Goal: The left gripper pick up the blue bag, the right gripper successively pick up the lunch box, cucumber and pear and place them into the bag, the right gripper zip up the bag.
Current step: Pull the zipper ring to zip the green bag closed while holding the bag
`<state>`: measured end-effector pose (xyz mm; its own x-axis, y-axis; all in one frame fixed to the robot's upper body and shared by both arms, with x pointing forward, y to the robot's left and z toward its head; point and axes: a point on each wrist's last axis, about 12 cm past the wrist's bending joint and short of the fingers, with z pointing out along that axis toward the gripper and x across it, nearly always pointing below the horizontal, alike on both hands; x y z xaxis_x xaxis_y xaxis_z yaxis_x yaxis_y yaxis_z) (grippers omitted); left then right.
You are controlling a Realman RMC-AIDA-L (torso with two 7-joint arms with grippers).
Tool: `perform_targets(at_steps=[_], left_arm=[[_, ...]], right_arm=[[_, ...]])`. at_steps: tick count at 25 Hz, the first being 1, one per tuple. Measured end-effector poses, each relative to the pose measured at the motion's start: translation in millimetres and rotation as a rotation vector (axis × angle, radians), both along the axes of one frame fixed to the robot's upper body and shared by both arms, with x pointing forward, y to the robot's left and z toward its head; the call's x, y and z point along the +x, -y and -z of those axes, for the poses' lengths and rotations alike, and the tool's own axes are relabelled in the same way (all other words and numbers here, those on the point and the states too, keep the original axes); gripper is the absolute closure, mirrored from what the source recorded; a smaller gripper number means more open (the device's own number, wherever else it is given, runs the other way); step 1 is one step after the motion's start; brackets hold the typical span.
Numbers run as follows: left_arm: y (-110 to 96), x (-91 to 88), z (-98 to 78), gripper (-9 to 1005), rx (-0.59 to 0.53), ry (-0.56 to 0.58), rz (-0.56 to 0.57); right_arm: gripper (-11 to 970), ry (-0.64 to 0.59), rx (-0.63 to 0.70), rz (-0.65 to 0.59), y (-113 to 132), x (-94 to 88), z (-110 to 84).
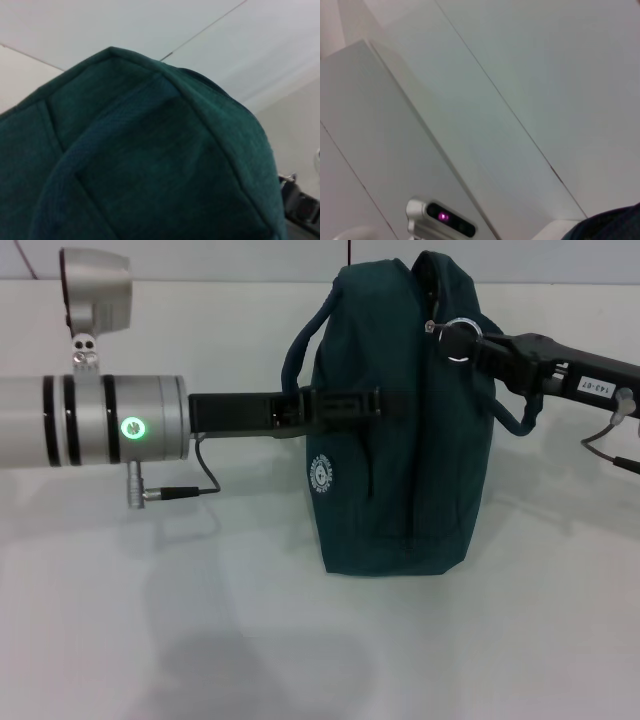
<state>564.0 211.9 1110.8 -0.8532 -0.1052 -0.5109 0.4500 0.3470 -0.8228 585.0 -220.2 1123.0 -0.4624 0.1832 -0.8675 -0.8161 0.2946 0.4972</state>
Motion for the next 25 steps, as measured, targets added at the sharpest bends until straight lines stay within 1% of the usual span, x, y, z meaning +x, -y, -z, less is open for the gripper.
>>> perform_targets(at_steps=[5, 8, 14, 19, 22, 25], left_arm=[[0, -1.8, -14.0, 113, 0.005, -0.037, 0.027], [2, -3.5, -16.9, 127, 0.003, -0.061, 0.039], [6, -2.6, -17.8, 156, 0.005, -0.069, 0.049], [17, 2.4, -14.3, 180, 0.055, -0.061, 0.043], [17, 5.5, -12.3, 195, 0.080, -0.050, 0.023], [15, 6.5, -13.9, 210, 0.085, -0.026, 0.017]], right_arm=[[955, 0.001, 0.001, -0.002, 0, -0.3, 0.0], [955, 0.004, 0.000, -0.004, -1, -0.6, 0.1], [955, 0.008, -0.001, -0.008, -2, -2.2, 1.8], [955, 0.011, 0.010, -0.022, -3, -4.3, 1.1], [955, 0.009, 0.012, -0.021, -2, -4.9, 1.6], [955, 0.005, 0.010, -0.015, 2, -6.1, 2.7]])
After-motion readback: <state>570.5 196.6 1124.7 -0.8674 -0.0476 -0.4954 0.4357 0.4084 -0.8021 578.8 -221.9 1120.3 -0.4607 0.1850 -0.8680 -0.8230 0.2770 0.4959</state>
